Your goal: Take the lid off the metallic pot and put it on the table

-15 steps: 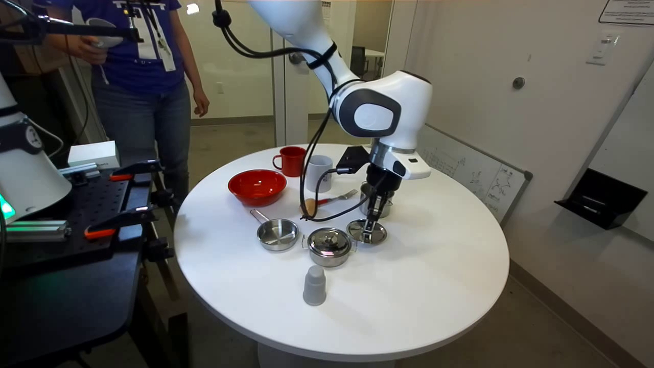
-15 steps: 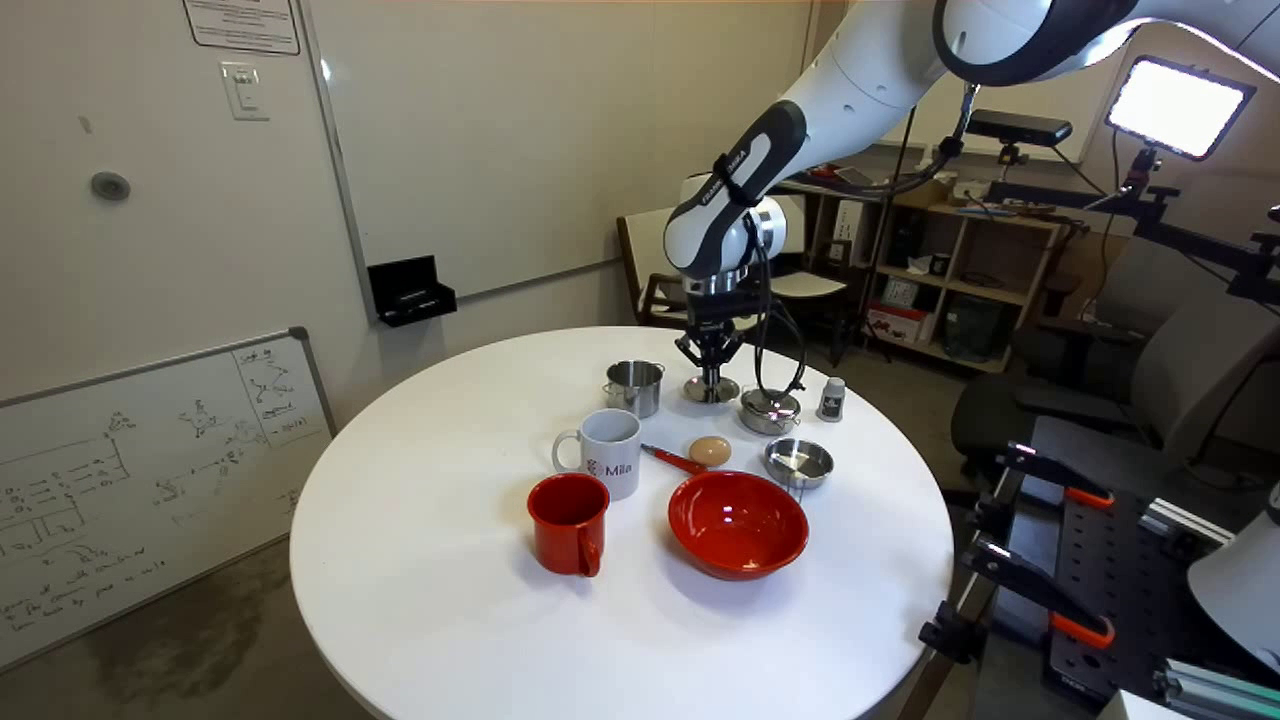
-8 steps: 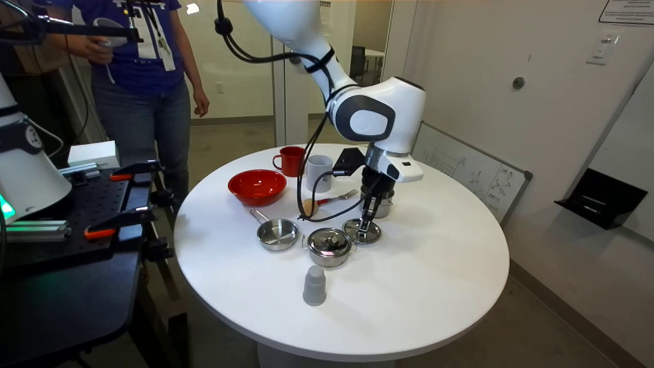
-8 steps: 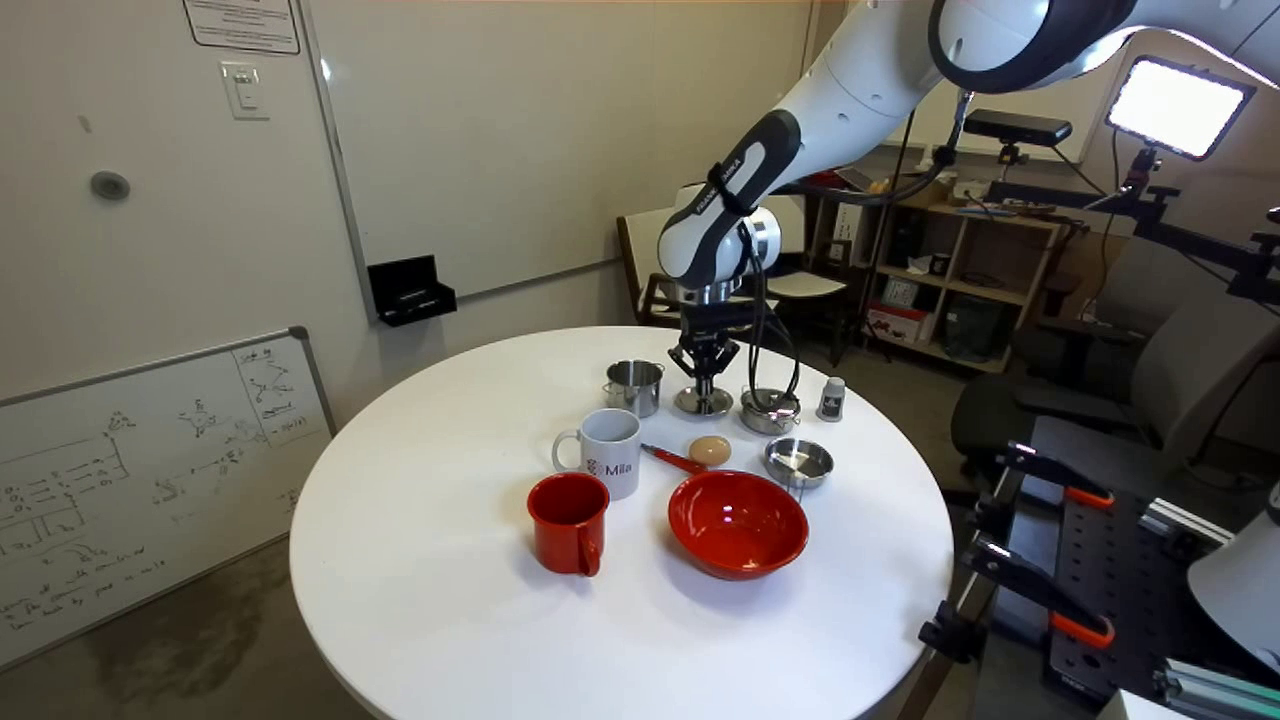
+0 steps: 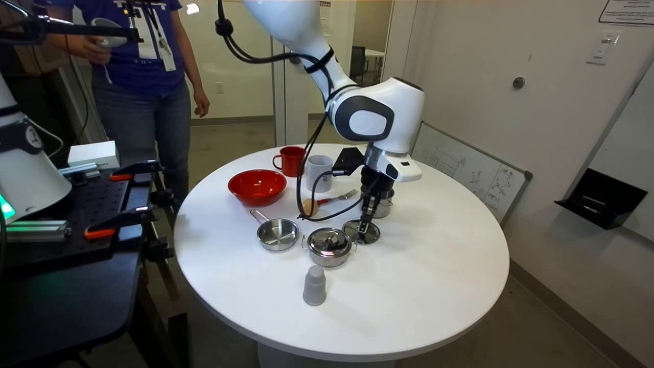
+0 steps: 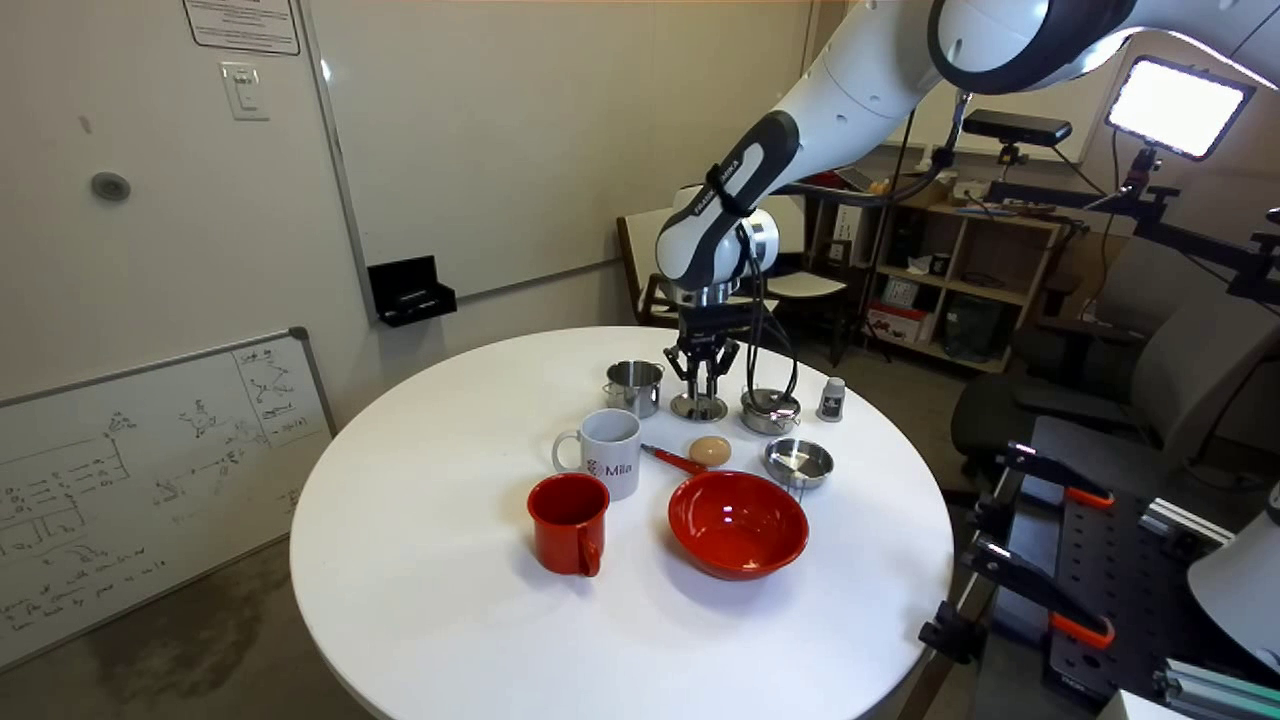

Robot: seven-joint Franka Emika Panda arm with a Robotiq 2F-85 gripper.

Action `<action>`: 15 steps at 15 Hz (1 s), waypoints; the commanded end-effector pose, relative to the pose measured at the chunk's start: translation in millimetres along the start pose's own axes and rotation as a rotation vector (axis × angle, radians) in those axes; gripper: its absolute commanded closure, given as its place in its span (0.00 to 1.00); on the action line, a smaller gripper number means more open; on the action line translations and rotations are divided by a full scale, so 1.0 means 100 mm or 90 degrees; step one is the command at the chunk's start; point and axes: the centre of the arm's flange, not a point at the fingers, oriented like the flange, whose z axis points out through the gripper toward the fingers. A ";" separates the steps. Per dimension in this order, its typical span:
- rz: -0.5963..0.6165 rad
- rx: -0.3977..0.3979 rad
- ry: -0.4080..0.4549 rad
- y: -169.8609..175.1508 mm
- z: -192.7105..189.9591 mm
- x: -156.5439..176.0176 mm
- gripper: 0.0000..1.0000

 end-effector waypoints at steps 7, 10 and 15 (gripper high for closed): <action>0.020 0.005 0.037 0.06 -0.28 -0.02 0.00; 0.030 -0.013 0.064 0.16 -0.50 0.02 0.00; 0.002 0.009 0.096 0.16 -0.84 0.08 0.00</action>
